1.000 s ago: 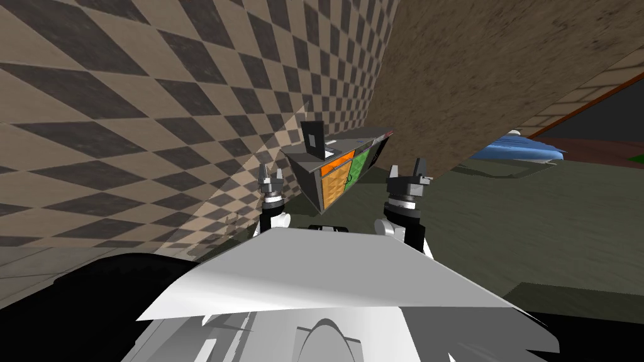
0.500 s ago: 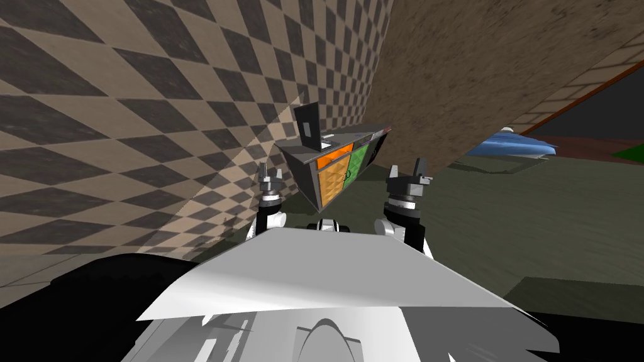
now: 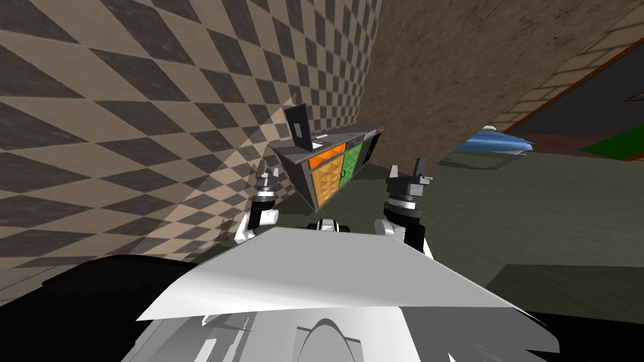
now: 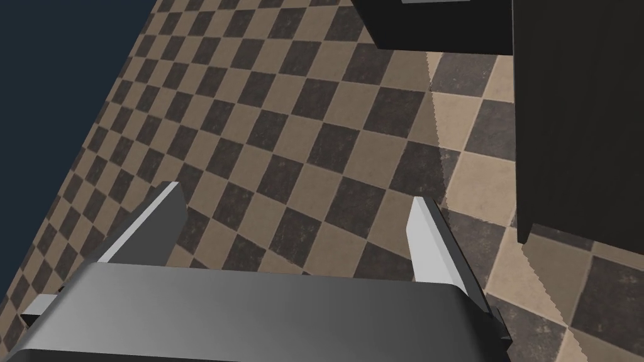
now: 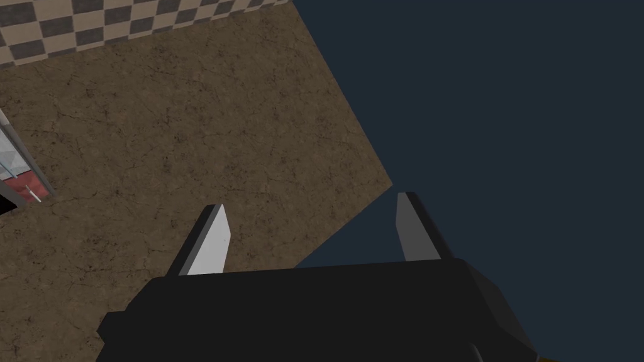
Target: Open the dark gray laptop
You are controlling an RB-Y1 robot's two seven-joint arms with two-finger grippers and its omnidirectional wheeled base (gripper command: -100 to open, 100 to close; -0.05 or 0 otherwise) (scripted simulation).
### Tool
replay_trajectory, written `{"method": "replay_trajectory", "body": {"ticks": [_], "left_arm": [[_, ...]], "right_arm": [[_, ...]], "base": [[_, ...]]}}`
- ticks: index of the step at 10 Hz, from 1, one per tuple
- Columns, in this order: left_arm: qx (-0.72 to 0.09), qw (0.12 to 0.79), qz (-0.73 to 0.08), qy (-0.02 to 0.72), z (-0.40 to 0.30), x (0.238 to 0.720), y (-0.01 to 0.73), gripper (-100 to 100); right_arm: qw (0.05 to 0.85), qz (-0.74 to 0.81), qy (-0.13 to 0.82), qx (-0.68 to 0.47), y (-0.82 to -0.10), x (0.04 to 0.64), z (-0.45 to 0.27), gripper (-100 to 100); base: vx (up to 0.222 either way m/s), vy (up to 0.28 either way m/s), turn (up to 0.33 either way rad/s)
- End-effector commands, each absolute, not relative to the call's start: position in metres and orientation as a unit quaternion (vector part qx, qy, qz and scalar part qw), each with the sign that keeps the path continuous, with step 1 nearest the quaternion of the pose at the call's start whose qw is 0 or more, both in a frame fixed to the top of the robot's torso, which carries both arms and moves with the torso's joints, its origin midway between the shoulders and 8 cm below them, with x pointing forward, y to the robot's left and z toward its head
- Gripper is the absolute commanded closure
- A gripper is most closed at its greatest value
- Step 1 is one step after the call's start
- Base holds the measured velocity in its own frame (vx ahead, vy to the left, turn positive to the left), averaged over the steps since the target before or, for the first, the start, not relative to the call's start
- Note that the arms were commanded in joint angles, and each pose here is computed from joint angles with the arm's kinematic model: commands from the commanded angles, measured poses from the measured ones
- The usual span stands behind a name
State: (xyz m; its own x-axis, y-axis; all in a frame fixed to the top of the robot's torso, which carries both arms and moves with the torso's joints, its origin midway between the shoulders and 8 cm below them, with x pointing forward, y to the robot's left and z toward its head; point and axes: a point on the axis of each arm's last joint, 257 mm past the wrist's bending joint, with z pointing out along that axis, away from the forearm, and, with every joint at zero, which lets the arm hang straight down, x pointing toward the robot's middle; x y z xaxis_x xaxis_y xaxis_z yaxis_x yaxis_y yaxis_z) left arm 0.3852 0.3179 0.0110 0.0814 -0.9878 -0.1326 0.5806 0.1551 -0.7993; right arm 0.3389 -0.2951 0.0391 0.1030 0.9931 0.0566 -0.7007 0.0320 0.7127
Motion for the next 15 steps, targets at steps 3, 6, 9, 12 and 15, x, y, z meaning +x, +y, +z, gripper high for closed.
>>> {"method": "replay_trajectory", "body": {"ticks": [3,6,9,12,15], "left_arm": [[-0.304,0.693,-0.532,0.379,0.018,0.402,0.363,-100],[-0.318,0.699,-0.510,0.387,0.020,0.408,0.383,-100],[-0.331,0.717,-0.475,0.388,0.036,0.412,0.421,-100],[-0.348,0.725,-0.451,0.386,0.043,0.414,0.446,-100],[-0.361,0.746,-0.420,0.368,0.069,0.409,0.487,-100]], "right_arm": [[0.677,0.625,0.240,0.305,-0.295,0.339,0.039,0],[0.677,0.625,0.240,0.305,-0.295,0.339,0.039,0],[0.677,0.625,0.240,0.305,-0.295,0.339,0.039,0],[0.677,0.625,0.240,0.305,-0.295,0.339,0.039,0],[0.677,0.625,0.240,0.305,-0.295,0.339,0.039,0]], "base": [[-0.013,-0.076,-0.078],[-0.001,-0.070,-0.060],[-0.003,-0.067,-0.078],[0.000,-0.079,-0.072],[-0.001,-0.076,-0.102]]}}
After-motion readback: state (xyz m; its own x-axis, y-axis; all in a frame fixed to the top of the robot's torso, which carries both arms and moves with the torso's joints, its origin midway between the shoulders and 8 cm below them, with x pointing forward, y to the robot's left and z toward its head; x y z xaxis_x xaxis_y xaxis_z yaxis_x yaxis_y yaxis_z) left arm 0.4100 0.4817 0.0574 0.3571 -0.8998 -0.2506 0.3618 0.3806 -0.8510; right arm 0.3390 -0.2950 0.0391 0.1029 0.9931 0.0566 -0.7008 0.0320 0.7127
